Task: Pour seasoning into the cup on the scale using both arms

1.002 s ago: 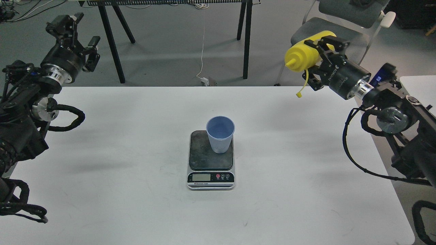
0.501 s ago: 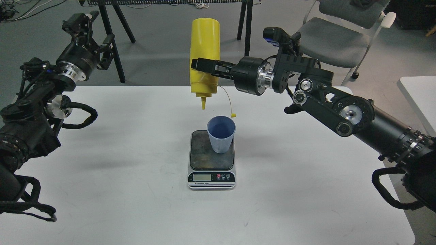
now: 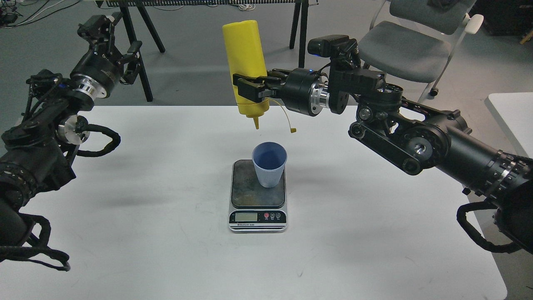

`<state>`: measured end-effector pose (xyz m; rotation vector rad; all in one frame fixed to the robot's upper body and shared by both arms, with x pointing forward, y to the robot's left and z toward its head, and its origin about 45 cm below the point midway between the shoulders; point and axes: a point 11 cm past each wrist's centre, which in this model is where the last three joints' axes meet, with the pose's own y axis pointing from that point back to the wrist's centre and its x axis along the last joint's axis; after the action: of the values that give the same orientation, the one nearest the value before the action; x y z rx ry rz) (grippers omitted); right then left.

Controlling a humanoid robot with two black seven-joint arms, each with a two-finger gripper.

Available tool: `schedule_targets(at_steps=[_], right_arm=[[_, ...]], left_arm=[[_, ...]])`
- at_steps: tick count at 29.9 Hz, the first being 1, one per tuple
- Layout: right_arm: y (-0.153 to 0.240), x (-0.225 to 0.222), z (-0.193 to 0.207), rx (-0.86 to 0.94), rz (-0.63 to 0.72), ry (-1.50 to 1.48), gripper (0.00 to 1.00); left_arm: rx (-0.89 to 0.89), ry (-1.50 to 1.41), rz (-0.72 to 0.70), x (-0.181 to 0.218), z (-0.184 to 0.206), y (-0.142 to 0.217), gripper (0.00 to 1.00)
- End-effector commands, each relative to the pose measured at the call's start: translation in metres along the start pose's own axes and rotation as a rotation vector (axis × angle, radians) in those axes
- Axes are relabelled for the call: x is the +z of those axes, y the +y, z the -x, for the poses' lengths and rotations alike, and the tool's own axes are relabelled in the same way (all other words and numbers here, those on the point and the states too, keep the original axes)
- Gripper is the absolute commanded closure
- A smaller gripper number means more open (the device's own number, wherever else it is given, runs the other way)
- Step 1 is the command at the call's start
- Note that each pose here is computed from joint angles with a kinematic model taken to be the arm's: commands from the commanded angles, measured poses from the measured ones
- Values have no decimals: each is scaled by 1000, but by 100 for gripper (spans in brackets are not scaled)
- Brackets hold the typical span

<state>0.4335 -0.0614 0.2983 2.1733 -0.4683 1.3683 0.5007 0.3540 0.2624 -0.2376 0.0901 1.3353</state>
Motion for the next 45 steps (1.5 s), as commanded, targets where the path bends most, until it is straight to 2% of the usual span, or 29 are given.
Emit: schedule_targets(at_steps=[1,13,32,34,41,45], right_arm=[[3,5,0,-8,14,66,86],[12,20,10,-31,48,186,86],[11,19,19,-32,35,122,85],[12,18,10,0,22,-10,85],[43,29,-54,184,-193,-1017,86],[76,58,-41,283,-417,-1673,86]], left_arm=[[0,0,0,0,0,0,24],[2,-2,1,1,-1,0,24],[-4,-3,10,6,1,-3,24],[-4,-3,9,5,1,-3,24],[-6,4,8,3,3,-3,24],[-18,12,4,-1,11,-6,24]])
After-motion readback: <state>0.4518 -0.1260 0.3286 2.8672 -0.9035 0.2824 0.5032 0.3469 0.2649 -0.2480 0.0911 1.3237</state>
